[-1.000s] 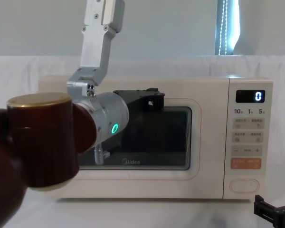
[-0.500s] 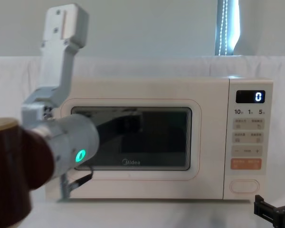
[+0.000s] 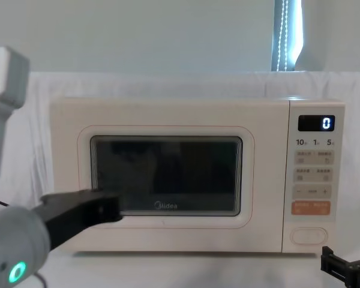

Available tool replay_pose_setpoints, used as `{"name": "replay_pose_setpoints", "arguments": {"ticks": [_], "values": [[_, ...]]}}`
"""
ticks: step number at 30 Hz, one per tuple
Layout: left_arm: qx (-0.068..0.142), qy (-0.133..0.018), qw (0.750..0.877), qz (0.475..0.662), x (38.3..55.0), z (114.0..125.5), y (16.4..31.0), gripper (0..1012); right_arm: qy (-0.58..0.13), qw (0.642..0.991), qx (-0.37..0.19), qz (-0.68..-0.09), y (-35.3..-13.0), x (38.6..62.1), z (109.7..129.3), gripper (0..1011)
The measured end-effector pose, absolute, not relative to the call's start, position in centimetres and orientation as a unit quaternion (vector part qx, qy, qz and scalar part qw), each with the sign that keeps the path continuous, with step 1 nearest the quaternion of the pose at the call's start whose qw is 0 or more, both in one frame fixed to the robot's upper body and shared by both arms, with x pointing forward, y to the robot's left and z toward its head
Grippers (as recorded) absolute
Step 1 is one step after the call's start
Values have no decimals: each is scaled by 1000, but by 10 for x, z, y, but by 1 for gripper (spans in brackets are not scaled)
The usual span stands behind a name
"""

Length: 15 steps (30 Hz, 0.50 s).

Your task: Press the button to open the microwave door with one hand; close the microwave door with the other hand.

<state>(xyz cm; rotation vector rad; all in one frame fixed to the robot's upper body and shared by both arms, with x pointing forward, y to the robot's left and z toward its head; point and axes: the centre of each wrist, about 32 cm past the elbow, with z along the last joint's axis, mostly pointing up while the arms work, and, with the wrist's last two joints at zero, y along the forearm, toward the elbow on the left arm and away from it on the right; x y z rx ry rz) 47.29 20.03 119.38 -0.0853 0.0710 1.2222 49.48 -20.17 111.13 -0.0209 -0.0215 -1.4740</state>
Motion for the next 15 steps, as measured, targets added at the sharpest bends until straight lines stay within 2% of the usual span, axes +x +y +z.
{"name": "replay_pose_setpoints", "arguments": {"ticks": [7,12,15], "values": [[-46,51,804,590,454,1179,214,0,-10,740,-10,-672,-202,495,1111,1002],[-47,64,798,598,443,1169,218,0,-10,740,-10,-672,-202,495,1111,1002],[-46,67,794,602,439,1165,218,0,-10,740,-10,-672,-202,495,1111,1002]]}}
